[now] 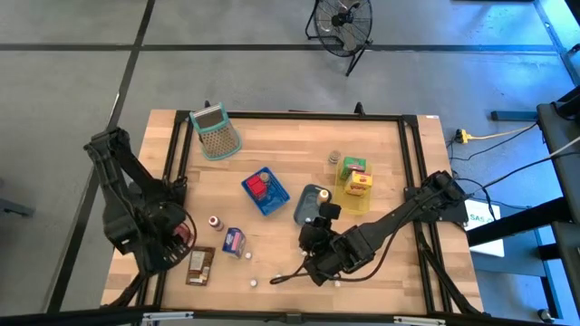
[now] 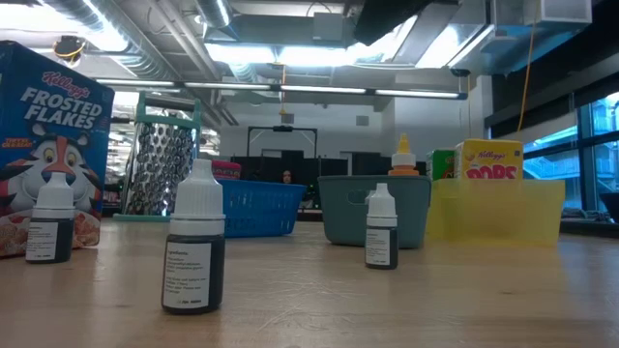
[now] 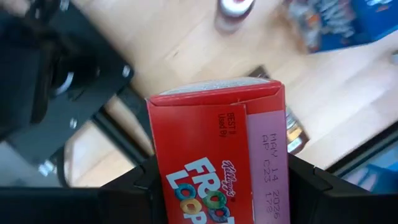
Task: Pick & Place Kitchen Items
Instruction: Put the red cereal box into the yellow bin
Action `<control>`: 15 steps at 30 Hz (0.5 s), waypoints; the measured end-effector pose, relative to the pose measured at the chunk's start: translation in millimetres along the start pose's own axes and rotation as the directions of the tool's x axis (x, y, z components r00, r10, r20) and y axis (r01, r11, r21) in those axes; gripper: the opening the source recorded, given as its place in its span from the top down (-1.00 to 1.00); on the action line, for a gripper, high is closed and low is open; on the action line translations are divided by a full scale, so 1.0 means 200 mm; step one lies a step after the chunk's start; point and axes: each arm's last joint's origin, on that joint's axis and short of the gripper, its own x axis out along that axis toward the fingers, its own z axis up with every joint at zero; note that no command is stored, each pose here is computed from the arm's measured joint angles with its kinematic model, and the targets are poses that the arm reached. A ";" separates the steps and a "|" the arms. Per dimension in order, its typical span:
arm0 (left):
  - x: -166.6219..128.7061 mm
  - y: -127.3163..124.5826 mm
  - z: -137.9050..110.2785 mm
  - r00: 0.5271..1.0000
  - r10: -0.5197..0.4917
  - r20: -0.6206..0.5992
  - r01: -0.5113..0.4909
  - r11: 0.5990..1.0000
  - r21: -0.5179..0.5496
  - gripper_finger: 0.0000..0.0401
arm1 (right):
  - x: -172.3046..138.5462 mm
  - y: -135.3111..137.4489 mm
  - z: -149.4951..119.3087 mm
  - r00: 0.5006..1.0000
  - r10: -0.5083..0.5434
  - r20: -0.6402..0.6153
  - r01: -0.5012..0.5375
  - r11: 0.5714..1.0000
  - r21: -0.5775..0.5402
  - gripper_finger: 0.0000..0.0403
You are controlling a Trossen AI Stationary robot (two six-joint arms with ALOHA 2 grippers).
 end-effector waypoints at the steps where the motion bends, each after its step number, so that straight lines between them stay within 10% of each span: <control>1: -0.01 0.00 0.00 1.000 -0.013 0.012 0.013 1.000 0.017 0.01 | 0.01 -0.01 0.01 1.000 -0.001 0.001 0.001 1.000 0.009 0.39; 15: -0.04 0.03 0.04 0.991 -0.084 0.101 0.044 0.935 0.351 0.01 | -0.06 -0.12 0.26 0.969 -0.105 0.224 0.090 0.993 0.076 0.39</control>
